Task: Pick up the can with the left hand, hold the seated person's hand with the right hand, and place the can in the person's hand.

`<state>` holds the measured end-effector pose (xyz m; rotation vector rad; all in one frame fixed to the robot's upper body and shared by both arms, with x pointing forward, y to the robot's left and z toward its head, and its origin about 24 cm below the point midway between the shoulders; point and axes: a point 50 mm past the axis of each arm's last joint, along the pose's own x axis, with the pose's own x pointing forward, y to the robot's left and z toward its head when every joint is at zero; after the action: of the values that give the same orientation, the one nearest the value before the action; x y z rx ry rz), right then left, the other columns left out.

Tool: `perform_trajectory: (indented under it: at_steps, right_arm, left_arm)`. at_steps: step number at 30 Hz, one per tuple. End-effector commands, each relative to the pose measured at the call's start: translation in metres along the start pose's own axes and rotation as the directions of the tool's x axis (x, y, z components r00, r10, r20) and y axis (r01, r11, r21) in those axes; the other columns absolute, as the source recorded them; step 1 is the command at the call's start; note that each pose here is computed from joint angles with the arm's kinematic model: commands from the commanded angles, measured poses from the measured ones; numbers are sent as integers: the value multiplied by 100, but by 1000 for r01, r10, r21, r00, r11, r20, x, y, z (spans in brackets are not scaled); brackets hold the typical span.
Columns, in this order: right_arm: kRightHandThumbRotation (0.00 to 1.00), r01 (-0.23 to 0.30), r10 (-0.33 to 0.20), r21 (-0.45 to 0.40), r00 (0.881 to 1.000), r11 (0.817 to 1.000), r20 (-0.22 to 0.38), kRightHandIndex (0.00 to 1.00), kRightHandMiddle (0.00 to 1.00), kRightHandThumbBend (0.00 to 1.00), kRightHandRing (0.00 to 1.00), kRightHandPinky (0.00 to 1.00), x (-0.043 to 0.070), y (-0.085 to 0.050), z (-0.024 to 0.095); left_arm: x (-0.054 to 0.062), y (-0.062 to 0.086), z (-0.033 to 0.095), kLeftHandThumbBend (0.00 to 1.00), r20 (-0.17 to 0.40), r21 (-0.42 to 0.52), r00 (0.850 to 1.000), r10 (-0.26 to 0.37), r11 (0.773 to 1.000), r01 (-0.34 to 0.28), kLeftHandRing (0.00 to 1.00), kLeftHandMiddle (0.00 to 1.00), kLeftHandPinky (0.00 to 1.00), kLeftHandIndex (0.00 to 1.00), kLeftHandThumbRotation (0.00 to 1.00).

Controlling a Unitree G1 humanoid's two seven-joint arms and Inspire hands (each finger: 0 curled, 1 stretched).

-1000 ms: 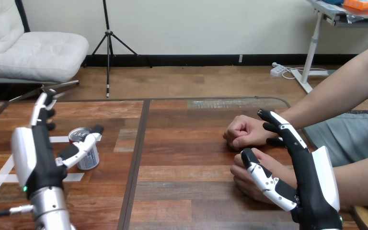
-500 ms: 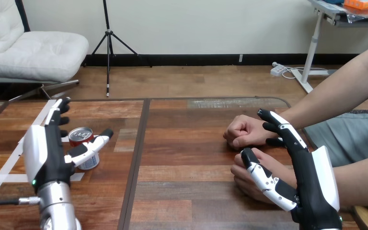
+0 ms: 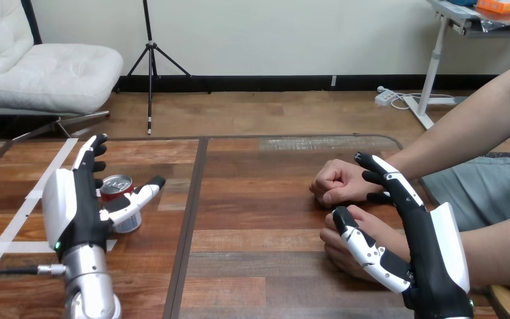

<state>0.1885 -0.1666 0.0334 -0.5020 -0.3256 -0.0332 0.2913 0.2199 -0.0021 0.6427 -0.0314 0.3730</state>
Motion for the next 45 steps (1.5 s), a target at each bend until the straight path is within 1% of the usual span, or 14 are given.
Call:
perform_trajectory:
  at_steps: [1,9,21,31,45]
  right_arm:
    - [49,37,-37,2,996,999,86,85,87,45,83,72,19,-8,11]
    - [49,39,-38,-1,995,999,90,85,86,45,83,72,20,-9,11]
    - [50,38,-37,-10,995,999,94,84,86,46,83,72,20,-11,11]
    - [51,37,-36,-4,995,999,96,84,86,46,83,72,20,-11,12]
    - [48,28,-27,-7,995,1000,93,84,86,45,83,72,20,-11,13]
  left_arm:
    - [20,2,15,87,50,38,999,5,999,-7,77,83,67,85,31]
    - [22,-1,14,87,29,63,1000,-6,998,4,78,84,68,86,33]
    - [23,-3,13,87,22,80,1000,-3,997,2,80,86,69,88,37]
    - [23,-3,12,88,31,97,999,11,995,-14,81,87,69,89,39]
    - [19,-2,11,88,42,84,999,33,996,-37,81,87,70,88,39]
